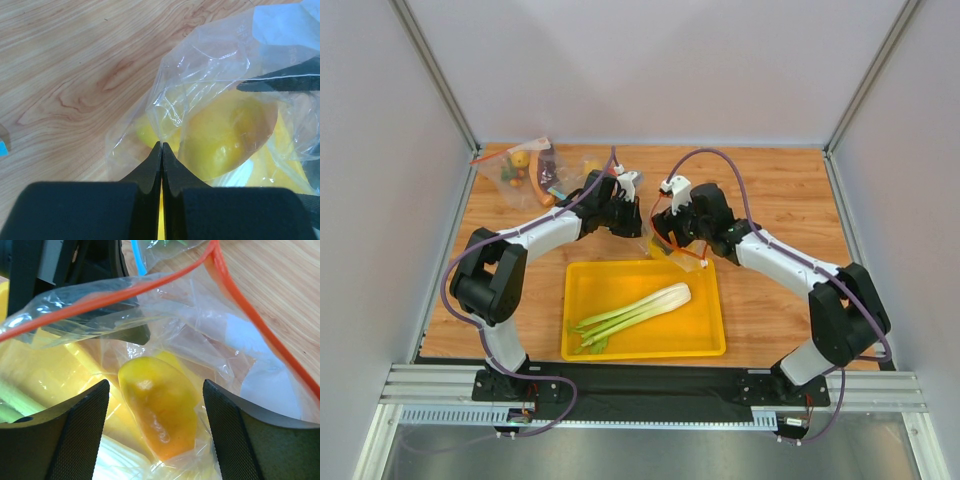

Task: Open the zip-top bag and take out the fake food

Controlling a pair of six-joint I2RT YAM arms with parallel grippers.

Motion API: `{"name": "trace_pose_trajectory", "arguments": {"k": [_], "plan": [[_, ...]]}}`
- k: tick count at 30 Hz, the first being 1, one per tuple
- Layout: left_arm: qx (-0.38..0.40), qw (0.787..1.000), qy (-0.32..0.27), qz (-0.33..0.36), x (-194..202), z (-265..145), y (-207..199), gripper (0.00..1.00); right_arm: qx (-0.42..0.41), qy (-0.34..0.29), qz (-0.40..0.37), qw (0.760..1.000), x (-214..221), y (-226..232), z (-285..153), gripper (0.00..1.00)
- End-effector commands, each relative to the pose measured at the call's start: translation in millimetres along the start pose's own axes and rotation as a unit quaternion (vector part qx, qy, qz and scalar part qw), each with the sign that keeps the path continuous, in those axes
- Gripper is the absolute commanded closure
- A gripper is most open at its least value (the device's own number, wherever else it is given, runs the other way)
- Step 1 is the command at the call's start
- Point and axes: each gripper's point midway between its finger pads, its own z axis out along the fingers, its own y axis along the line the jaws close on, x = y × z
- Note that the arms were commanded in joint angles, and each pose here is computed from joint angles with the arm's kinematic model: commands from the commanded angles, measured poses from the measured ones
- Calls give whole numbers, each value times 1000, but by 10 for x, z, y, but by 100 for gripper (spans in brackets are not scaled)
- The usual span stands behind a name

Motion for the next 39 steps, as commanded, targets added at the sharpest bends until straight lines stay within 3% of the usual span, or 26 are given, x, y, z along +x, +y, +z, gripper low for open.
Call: {"name": "trace_pose_trajectory", "arguments": {"k": [1, 8, 11, 15, 20, 30, 36, 39], "plan": [[6, 1000, -3, 12, -42, 22, -14, 100, 31, -48, -38, 998, -368, -57, -207, 20], [6, 1000, -2, 12, -33, 23, -19, 100, 21, -103, -62, 993, -794, 56, -539, 18], [7, 1000, -2, 13, -41, 19, -20, 100, 2, -92, -60, 994, -748, 122, -550, 22], [8, 1000, -1, 12, -37, 26, -21, 100, -20, -64, -49, 997, -599, 186, -467, 35], [9, 1000, -2, 13, -39, 14, -30, 100, -19, -32, -38, 999, -431, 167, -389, 42], [9, 1000, -1, 13, -39, 18, -34, 100, -50, 19, -46, 998, -215, 354, -246, 41], [10, 1000, -1, 13, -46, 12, -41, 100, -15, 50, -41, 998, -60, 229, -187, 37], [10, 1000, -1, 14, -50, 11, -42, 100, 12, 60, -45, 997, -12, 123, -166, 30]]}}
